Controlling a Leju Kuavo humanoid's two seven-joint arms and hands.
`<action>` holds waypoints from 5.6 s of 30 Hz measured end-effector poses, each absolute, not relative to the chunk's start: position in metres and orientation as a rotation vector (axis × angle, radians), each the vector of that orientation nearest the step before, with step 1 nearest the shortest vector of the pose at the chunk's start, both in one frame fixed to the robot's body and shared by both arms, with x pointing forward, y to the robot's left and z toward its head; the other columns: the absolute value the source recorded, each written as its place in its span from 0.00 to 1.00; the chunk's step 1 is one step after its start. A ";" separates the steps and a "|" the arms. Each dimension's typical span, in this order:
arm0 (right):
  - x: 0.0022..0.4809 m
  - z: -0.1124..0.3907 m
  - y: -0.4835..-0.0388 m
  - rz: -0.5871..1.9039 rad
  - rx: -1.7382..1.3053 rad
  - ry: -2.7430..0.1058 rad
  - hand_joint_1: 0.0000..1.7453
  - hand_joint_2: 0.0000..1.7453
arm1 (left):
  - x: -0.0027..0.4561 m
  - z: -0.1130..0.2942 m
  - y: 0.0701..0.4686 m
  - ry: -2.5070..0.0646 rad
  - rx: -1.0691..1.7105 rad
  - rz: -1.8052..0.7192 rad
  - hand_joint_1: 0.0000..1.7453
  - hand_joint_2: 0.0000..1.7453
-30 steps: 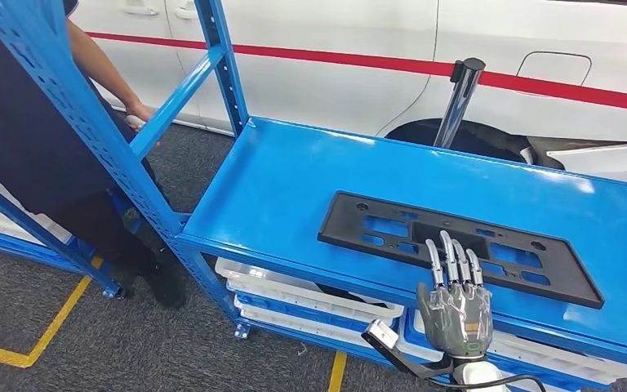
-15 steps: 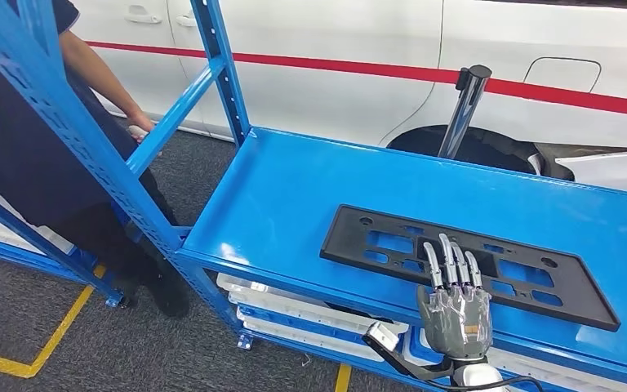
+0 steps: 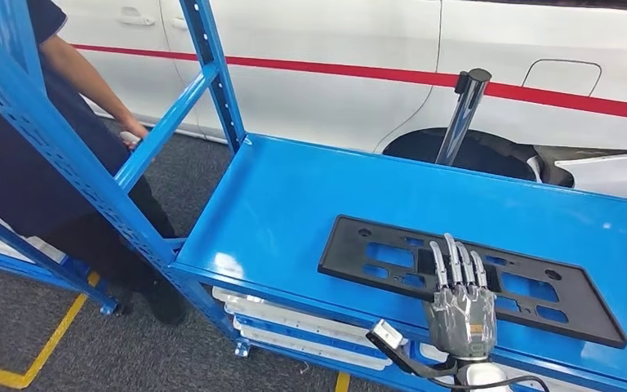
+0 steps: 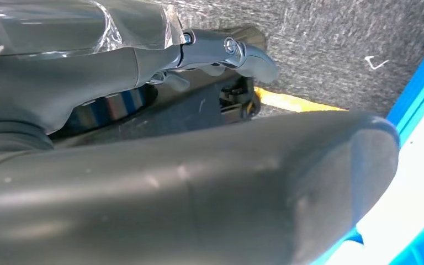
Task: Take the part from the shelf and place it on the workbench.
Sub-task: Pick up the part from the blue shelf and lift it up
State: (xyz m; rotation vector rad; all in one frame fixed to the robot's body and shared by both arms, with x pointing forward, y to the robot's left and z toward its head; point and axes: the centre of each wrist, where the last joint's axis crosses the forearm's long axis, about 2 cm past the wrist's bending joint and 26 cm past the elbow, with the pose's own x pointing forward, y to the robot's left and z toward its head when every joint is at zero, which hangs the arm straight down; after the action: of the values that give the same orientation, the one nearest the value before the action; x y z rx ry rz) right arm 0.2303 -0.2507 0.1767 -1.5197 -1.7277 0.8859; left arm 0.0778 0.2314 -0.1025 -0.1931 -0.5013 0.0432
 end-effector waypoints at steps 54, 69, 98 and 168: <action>0.227 0.205 -0.263 0.672 -1.431 -1.863 1.00 1.00 | 0.075 -0.103 0.233 -0.570 -0.150 0.074 0.00 0.00; 0.191 0.308 -0.263 0.154 -1.655 -2.395 1.00 1.00 | 0.096 -0.099 0.233 -0.780 -0.064 -0.131 0.00 0.00; 0.161 0.383 -0.261 -0.424 -0.313 -2.820 1.00 1.00 | 0.104 -0.096 0.222 -0.879 -0.237 -0.093 0.00 1.00; 0.165 0.368 -0.286 -0.579 -0.214 -2.647 1.00 1.00 | 0.100 -0.097 0.222 -0.825 -0.175 -0.085 0.00 1.00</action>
State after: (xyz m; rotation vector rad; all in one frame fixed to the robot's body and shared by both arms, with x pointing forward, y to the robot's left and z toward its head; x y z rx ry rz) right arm 0.1652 -0.2861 0.3678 -0.2145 -2.6465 -0.5795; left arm 0.1004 0.2225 -0.0968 -0.1749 -0.8249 -0.0855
